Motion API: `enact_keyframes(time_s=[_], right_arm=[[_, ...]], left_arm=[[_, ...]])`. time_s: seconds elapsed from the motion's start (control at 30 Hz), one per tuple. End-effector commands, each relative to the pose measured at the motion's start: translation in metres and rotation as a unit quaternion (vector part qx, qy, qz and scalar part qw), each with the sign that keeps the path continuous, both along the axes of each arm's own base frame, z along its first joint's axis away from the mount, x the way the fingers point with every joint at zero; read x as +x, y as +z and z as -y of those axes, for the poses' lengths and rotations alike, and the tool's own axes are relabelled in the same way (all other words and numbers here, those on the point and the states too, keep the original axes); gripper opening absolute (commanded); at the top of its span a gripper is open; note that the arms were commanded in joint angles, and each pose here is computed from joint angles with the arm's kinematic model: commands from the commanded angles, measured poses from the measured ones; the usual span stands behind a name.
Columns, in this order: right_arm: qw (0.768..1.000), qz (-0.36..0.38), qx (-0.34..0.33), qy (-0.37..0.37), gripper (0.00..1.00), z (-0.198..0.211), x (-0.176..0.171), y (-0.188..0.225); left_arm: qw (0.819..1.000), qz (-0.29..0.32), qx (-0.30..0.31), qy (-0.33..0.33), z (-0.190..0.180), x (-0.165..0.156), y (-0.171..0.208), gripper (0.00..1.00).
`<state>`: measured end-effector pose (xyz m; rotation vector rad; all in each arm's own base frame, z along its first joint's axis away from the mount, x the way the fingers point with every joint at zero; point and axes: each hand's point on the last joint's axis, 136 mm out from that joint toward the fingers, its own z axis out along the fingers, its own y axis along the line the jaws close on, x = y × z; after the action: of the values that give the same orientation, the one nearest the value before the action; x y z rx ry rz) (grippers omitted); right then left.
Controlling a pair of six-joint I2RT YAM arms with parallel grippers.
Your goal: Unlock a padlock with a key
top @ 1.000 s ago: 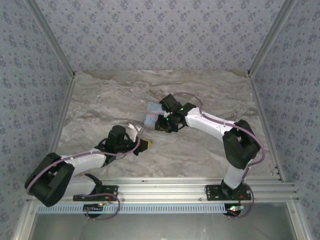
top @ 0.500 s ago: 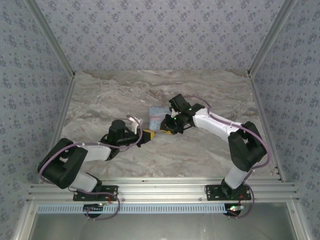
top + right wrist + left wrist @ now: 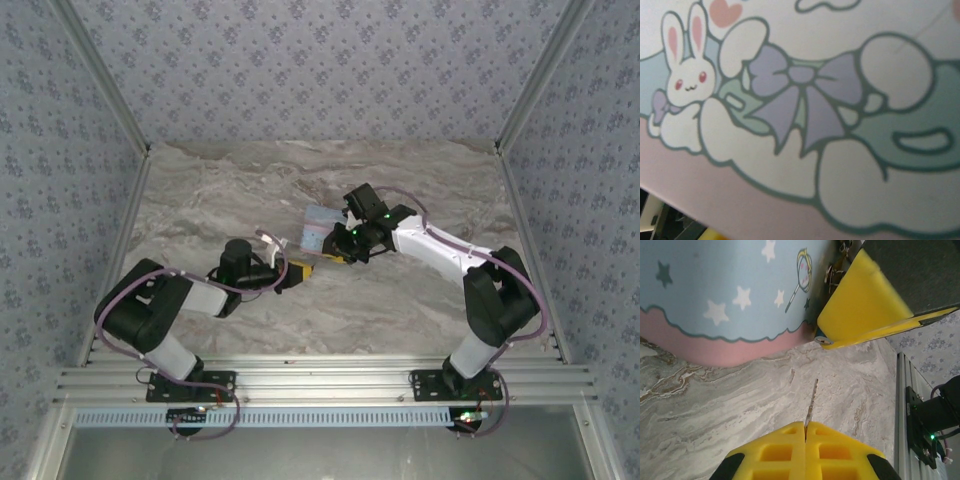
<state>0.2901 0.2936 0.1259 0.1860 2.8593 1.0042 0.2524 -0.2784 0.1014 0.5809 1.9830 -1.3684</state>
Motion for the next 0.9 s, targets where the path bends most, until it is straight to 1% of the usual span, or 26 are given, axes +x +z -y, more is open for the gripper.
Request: enact_keyframes(time_s=[0.0,0.2,0.23,0.27,0.87], right_arm=[[0.999,0.023,0.029,0.001,0.0,-0.007,0.006,0.019],[0.999,0.024,0.028,-0.002,0.0,-0.006,0.007,0.019],[1.0,0.011,0.021,-0.003,0.0,-0.002,0.001,0.009],[1.0,0.009,0.021,-0.004,0.0,-0.002,0.0,0.007],[1.0,-0.006,0.019,-0.016,0.0,-0.002,0.0,0.004]], left_arm=[[0.999,0.036,-0.032,-0.017,0.008,0.006,0.023,0.0],[0.999,0.04,-0.033,-0.016,0.01,0.009,0.024,0.0],[0.999,0.039,-0.032,-0.017,0.01,0.009,0.023,0.0],[0.999,0.039,-0.032,-0.017,0.011,0.01,0.023,0.0],[0.998,0.048,-0.012,-0.025,0.025,0.01,0.014,0.0]])
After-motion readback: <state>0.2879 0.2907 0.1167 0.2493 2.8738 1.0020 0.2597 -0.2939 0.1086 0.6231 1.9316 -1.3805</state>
